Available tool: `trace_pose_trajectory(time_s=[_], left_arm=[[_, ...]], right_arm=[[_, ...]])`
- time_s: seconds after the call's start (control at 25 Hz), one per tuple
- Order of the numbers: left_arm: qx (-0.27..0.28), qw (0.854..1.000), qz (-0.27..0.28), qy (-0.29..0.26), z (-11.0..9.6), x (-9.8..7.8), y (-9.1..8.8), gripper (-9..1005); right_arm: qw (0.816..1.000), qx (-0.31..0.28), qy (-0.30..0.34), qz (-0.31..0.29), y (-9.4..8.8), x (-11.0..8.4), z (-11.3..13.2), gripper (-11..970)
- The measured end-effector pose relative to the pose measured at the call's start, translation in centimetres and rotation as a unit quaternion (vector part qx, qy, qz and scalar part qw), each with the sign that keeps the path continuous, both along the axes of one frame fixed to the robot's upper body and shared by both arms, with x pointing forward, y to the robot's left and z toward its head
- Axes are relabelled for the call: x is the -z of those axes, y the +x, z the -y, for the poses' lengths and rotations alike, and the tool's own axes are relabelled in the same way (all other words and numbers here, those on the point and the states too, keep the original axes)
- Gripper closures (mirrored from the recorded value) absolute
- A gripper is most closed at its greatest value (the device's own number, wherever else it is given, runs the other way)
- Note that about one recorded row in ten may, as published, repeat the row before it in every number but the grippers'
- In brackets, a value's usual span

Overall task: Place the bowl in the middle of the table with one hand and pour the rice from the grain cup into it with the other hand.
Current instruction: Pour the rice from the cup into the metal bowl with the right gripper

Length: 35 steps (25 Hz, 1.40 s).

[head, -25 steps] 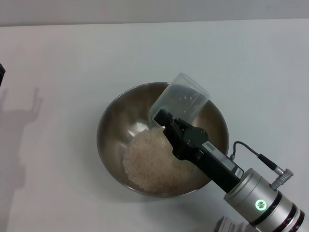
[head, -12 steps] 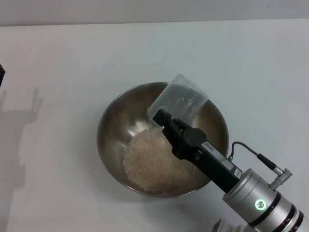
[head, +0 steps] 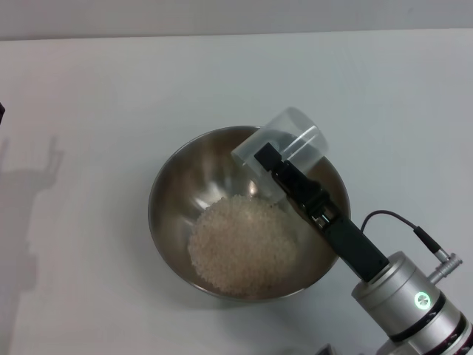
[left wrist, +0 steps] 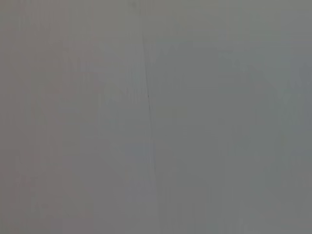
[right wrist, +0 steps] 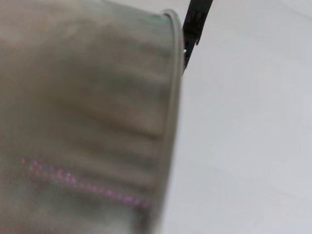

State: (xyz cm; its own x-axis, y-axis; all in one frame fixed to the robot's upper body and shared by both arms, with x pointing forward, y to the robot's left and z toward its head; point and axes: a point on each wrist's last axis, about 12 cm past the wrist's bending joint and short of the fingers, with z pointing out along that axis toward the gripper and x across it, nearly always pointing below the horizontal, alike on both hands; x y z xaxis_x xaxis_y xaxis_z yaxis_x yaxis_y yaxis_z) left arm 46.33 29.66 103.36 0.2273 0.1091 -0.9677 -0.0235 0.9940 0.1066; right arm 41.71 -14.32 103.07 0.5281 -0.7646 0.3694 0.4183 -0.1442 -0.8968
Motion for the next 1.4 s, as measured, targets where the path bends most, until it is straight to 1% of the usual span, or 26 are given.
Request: trace_pose_trajectory(time_s=[0.16,0.28,0.52,0.6,0.72,0.8,0.84,0.88,0.96,1.0,1.12,1.2,1.24,1.28,1.4], left_arm=[[0.001,1.000,0.003,-0.002,0.1,-0.1,0.1,191],[0.000,1.000,0.009,-0.004,0.0,-0.3,-0.1,192],[-0.003,1.000,0.009,-0.005,0.0,-0.3,0.0,192],[-0.003,1.000,0.009,-0.005,0.0,-0.3,-0.1,192],[-0.003,1.000,0.009,-0.005,-0.1,-0.3,-0.1,192],[-0.003,1.000,0.009,-0.004,-0.1,-0.3,0.0,192],[-0.003,1.000,0.008,-0.004,0.0,-0.3,0.0,192],[-0.002,1.000,0.008,-0.004,0.0,-0.3,0.1,192],[-0.002,1.000,0.008,-0.004,0.0,-0.3,0.1,192],[-0.002,1.000,0.008,-0.004,0.0,-0.2,0.1,192],[-0.002,1.000,0.008,-0.004,0.0,-0.2,0.1,192],[-0.002,1.000,0.008,-0.004,0.0,-0.2,0.1,191],[-0.002,1.000,0.007,-0.004,0.0,-0.2,0.1,191],[-0.001,1.000,0.007,-0.004,0.0,-0.2,0.1,191],[0.000,1.000,0.007,-0.004,0.1,-0.2,0.1,191]], right_arm=[[0.995,0.028,-0.081,0.058,0.0,0.3,0.3,906],[0.989,0.038,-0.114,0.087,0.0,0.3,0.3,904],[0.989,0.038,-0.117,0.088,-0.3,0.4,0.3,902],[0.990,0.038,-0.102,0.087,-0.4,0.1,0.1,901],[0.998,0.022,-0.023,0.053,-0.7,-0.7,-0.2,899],[0.998,0.002,0.055,0.011,-0.8,-1.1,-0.3,899],[0.996,-0.007,0.091,-0.008,-0.9,-1.4,-0.3,898],[0.990,-0.017,0.136,-0.032,-0.9,-1.6,-0.3,898],[0.977,-0.033,0.200,-0.068,-1.0,-1.9,-0.1,897],[0.969,-0.037,0.230,-0.085,-1.0,-2.0,0.1,896],[0.947,-0.038,0.295,-0.124,-1.0,-2.1,0.3,895],[0.925,-0.045,0.343,-0.155,-1.0,-2.1,0.5,894],[0.910,-0.052,0.372,-0.172,-1.0,-2.1,0.7,894],[0.901,-0.057,0.389,-0.181,-0.9,-2.1,0.9,893],[0.848,-0.082,0.477,-0.215,-0.4,-2.2,2.4,892]])
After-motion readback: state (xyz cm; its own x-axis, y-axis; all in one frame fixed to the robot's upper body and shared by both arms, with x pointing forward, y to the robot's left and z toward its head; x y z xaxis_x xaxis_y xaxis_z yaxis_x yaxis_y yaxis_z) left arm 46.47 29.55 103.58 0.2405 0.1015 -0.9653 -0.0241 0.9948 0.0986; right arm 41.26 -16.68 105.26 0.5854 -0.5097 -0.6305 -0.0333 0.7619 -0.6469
